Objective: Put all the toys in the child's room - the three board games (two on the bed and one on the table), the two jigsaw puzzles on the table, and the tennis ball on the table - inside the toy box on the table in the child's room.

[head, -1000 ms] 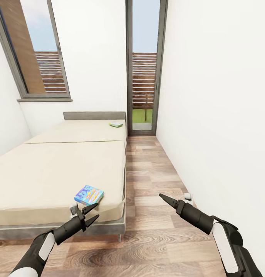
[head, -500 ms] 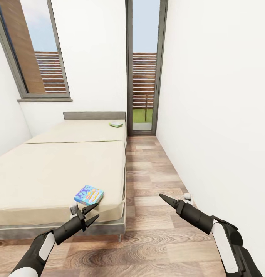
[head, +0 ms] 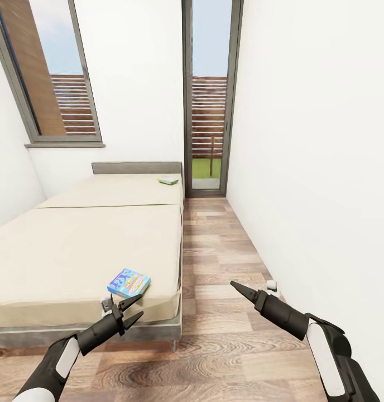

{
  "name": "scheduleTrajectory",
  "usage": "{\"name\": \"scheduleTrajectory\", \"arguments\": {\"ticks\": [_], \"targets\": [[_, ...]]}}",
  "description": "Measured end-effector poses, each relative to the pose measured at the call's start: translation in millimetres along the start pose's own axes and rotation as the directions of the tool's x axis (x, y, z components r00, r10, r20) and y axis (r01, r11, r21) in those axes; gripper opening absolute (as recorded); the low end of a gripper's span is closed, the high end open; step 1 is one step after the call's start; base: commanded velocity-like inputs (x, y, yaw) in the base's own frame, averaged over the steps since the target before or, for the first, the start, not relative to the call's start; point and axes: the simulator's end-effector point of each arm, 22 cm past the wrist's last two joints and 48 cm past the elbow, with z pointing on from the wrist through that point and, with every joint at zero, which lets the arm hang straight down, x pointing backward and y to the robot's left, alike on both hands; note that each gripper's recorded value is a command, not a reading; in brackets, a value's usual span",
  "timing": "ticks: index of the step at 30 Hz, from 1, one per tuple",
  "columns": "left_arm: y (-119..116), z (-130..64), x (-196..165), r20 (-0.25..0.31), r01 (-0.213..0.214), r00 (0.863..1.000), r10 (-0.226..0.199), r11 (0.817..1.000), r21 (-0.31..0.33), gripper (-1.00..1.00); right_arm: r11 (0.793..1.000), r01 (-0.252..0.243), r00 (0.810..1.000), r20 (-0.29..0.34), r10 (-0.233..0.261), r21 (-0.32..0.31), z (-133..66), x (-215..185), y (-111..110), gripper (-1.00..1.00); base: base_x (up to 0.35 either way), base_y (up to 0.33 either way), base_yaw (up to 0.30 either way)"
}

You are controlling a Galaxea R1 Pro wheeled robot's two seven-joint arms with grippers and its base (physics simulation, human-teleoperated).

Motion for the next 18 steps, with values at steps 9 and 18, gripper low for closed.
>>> {"name": "scheduleTrajectory", "arguments": {"ticks": [9, 18], "targets": [[-0.5, -0.3, -0.4, 0.001, 0.0, 1.0, 0.0, 1.0, 0.002, 1.0, 1.0, -0.001, 1.0, 0.0, 0.001, 0.0, 0.5, 0.4, 0.1, 1.0, 0.092, 0.0, 0.0], [-0.4, -1.2, -1.3, 0.001, -0.001, 1.0, 0.001, 1.0, 0.001, 1.0, 1.0, -0.006, 1.0, 0.002, 0.006, -0.006, 2.6, 1.5, 1.9, 1.0, 0.034, 0.0, 0.0]]}}
